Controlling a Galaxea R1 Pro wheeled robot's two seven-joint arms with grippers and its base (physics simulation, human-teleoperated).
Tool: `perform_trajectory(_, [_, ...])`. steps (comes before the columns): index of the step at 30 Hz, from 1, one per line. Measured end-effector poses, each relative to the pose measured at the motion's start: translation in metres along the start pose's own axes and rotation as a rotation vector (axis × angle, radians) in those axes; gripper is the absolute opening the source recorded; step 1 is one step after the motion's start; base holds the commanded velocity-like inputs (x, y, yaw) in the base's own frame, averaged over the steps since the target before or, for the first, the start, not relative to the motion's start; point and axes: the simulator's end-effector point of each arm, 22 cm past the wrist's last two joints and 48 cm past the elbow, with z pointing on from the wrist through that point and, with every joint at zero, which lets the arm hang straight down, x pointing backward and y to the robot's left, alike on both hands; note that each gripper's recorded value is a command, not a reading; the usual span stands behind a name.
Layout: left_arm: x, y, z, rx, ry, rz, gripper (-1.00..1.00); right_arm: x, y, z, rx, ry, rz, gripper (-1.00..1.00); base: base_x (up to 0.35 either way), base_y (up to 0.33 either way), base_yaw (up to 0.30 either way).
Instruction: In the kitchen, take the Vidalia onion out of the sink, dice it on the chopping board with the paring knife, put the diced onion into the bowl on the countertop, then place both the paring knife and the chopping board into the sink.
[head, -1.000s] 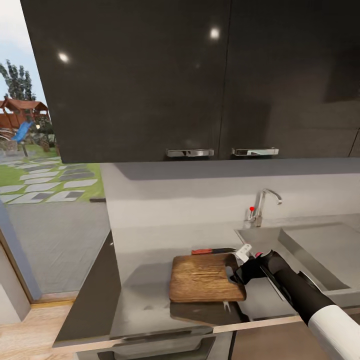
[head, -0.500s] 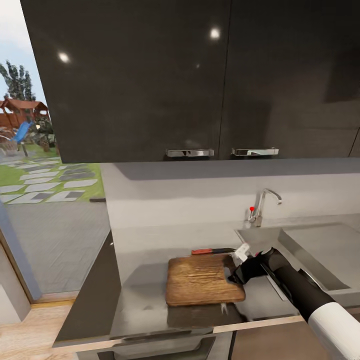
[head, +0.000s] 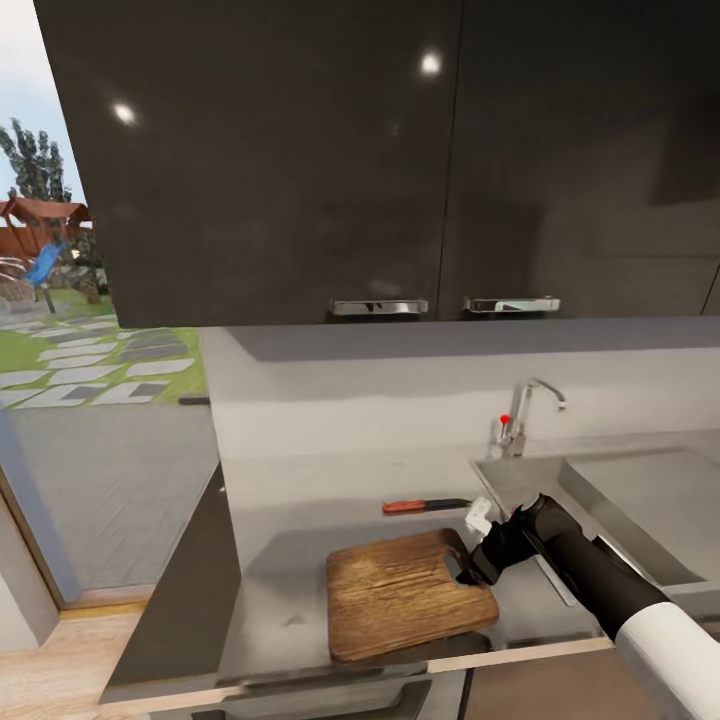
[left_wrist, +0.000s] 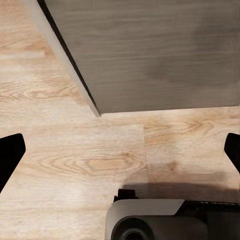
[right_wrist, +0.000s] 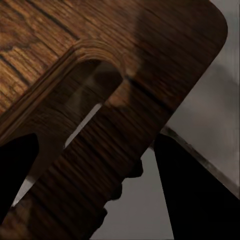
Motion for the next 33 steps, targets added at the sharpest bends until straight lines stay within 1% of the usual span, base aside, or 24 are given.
perform_trajectory(6, [0.0, 0.0, 0.0, 0.0, 0.0, 0.0, 1.0, 0.002, -0.001, 0.001, 0.003, 0.005, 0.0, -1.0, 0.301, -0.065, 0.0])
perform_trajectory(8, [0.0, 0.0, 0.0, 0.0, 0.0, 0.0, 1.0, 0.008, -0.003, 0.004, 0.001, 0.017, 0.013, -1.0, 0.23, -0.014, 0.0])
perform_trajectory(9, [0.001, 0.0, 0.0, 0.0, 0.003, 0.0, 1.0, 0.021, -0.007, 0.009, -0.002, 0.04, 0.036, -1.0, 0.113, -0.005, 0.0])
perform_trajectory(10, [0.001, 0.0, 0.0, 0.0, 0.004, 0.0, 1.0, 0.022, -0.006, 0.01, -0.005, 0.041, 0.04, -1.0, 0.058, -0.002, 0.0])
perform_trajectory(11, [0.002, 0.0, 0.0, -0.001, 0.006, 0.0, 1.0, 0.024, -0.005, 0.012, -0.016, 0.036, 0.05, -1.0, 0.03, -0.001, 0.0])
perform_trajectory(13, [0.003, 0.0, 0.0, -0.001, 0.008, -0.001, 1.0, 0.027, -0.008, 0.014, -0.017, 0.031, 0.045, -1.0, 0.016, -0.001, 0.0])
perform_trajectory(15, [0.003, 0.0, 0.0, -0.001, 0.008, -0.001, 1.0, 0.029, -0.01, 0.014, -0.018, 0.026, 0.056, -1.0, 0.008, 0.0, 0.0])
perform_trajectory(16, [0.004, 0.0, 0.0, -0.001, 0.008, -0.001, 1.0, 0.029, -0.013, 0.013, -0.016, 0.018, 0.066, -1.0, 0.003, 0.0, 0.0])
perform_trajectory(17, [0.004, 0.0, 0.0, -0.001, 0.009, 0.0, 1.0, 0.028, -0.018, 0.011, -0.013, 0.002, 0.087, -1.0, 0.002, 0.0, 0.0])
perform_trajectory(19, [0.004, 0.0, 0.0, -0.001, 0.01, 0.0, 1.0, 0.026, -0.022, 0.008, -0.014, -0.019, 0.105, -1.0, 0.001, 0.0, 0.0])
perform_trajectory(21, [0.004, 0.0, 0.0, -0.001, 0.01, 0.0, 1.0, 0.021, -0.023, 0.007, -0.015, -0.049, 0.088, -1.0, 0.0, 0.0, 0.0])
perform_trajectory(24, [0.004, 0.0, 0.0, -0.001, 0.01, 0.0, 1.0, 0.022, -0.024, 0.009, -0.017, -0.058, 0.078, -1.0, 0.0, 0.0, 0.0])
perform_trajectory(27, [0.004, 0.0, 0.0, -0.001, 0.01, 0.0, 1.0, 0.023, -0.027, 0.008, -0.016, -0.067, 0.089, -1.0, 0.0, 0.0, 0.0])
perform_trajectory(30, [0.004, 0.0, 0.0, 0.0, 0.01, 0.0, 1.0, 0.021, -0.035, 0.003, -0.004, -0.092, 0.117, -1.0, 0.0, 0.0, 0.0])
perform_trajectory(33, [0.004, 0.0, 0.0, 0.0, 0.01, 0.0, 1.0, 0.021, -0.036, 0.003, -0.004, -0.096, 0.128, -1.0, 0.0, 0.0, 0.0])
